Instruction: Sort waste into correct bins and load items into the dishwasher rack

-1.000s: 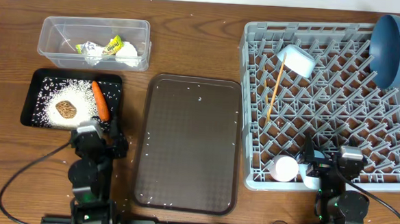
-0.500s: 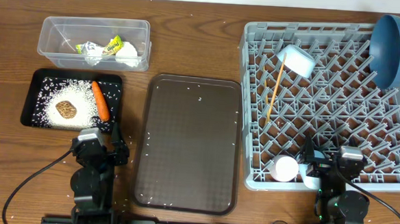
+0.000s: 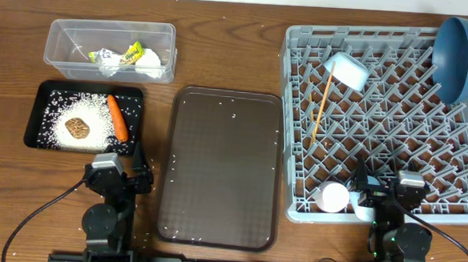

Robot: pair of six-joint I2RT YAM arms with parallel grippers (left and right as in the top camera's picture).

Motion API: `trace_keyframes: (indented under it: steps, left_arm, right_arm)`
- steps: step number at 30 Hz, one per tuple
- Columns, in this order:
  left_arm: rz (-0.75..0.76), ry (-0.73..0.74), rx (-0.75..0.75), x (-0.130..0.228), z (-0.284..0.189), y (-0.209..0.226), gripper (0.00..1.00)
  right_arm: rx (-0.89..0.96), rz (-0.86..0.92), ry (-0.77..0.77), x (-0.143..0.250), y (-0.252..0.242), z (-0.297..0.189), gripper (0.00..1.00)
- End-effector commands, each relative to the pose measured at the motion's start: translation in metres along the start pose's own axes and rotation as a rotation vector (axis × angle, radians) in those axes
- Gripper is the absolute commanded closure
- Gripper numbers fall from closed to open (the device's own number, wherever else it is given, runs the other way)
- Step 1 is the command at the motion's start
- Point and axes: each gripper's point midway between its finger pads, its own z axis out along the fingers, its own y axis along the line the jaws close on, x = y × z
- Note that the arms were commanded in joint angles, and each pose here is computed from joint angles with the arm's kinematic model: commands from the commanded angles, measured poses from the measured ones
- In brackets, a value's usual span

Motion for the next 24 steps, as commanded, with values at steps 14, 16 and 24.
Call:
trace_keyframes:
  steps: [14,16,24]
  left_arm:
    - [0.020,0.045,-0.048,0.0145,0.0004,0.0104,0.36]
    - [0.020,0.045,-0.049,0.0146,0.0004,0.0104,0.35]
    - [0.020,0.045,-0.049,0.0146,0.0004,0.0104,0.36]
  right_arm:
    - [-0.012,-0.001,-0.002,0.0006,0.0030,-0.0002,0.01]
    - [-0.012,-0.001,-0.002,0.0006,0.0030,-0.0002,0.01]
    - [-0.012,-0.001,-0.002,0.0006,0.0030,-0.0002,0.01]
